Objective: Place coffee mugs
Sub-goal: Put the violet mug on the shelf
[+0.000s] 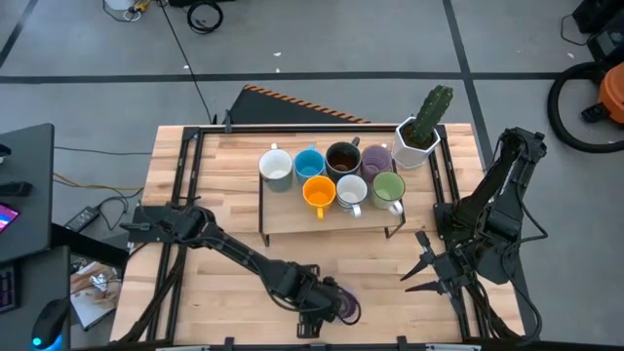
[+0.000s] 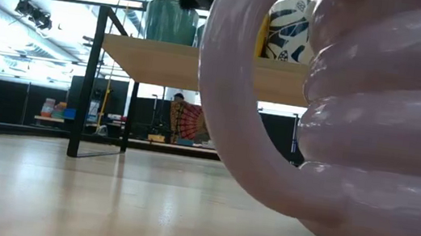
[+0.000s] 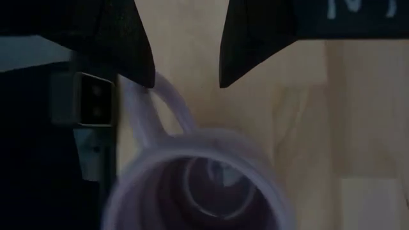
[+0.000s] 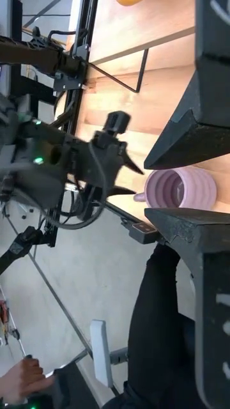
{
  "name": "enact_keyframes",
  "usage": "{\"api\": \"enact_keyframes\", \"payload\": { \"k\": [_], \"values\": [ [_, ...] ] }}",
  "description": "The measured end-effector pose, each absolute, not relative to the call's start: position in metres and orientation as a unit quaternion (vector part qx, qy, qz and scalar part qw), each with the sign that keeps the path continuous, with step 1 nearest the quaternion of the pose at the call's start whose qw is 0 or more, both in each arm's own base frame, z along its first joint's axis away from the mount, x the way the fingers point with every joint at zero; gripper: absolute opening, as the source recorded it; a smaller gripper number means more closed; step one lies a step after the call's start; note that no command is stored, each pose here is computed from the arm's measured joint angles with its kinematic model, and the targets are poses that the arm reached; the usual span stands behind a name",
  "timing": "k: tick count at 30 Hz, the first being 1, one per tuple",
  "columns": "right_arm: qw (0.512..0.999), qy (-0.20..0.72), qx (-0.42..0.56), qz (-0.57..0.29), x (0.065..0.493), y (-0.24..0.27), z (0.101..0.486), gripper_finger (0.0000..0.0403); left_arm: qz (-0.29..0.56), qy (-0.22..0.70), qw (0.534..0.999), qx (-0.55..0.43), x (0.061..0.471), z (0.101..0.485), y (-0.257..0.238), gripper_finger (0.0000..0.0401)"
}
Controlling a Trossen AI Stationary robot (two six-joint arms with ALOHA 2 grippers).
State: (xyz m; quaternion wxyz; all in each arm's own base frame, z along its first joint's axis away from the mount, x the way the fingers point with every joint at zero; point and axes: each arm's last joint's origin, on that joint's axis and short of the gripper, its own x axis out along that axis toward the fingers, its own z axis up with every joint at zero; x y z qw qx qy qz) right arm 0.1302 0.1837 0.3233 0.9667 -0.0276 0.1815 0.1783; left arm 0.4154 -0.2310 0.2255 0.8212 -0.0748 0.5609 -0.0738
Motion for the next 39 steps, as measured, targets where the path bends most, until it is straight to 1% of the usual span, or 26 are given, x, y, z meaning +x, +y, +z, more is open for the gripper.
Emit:
{"api": "enact_keyframes", "payload": {
  "k": [5,8,11,14,20,26,31,35,39],
  "values": [
    [0.967,0.181,-0.025,0.178,0.130,0.184,0.323,0.0113,-0.021,0.558,0.822,-0.111,0.410,0.247,-0.236,0.0180],
    [0.967,0.182,-0.022,0.178,0.130,0.184,0.323,0.0113,0.007,0.535,0.826,-0.175,0.410,0.261,-0.242,0.0180],
    [0.967,0.182,-0.025,0.178,0.130,0.184,0.323,0.0113,0.034,0.529,0.816,-0.232,0.407,0.266,-0.250,0.0180],
    [0.966,0.180,-0.035,0.180,0.130,0.184,0.323,0.0113,0.061,0.523,0.811,-0.254,0.401,0.265,-0.258,0.0180],
    [0.966,0.178,-0.043,0.181,0.130,0.184,0.323,0.0113,0.090,0.493,0.822,-0.271,0.396,0.266,-0.269,0.0173],
    [0.967,0.177,-0.049,0.179,0.131,0.183,0.323,0.0113,0.083,0.465,0.832,-0.291,0.398,0.267,-0.277,0.0140],
    [0.969,0.173,-0.055,0.170,0.132,0.183,0.324,0.0113,0.114,0.482,0.832,-0.249,0.392,0.263,-0.272,0.0122],
    [0.969,0.172,-0.057,0.170,0.132,0.182,0.324,0.0113,0.096,0.477,0.843,-0.230,0.395,0.264,-0.272,0.0126],
    [0.968,0.173,-0.058,0.170,0.132,0.182,0.323,0.0113,0.085,0.474,0.852,-0.208,0.397,0.264,-0.270,0.0152]
  ]
}}
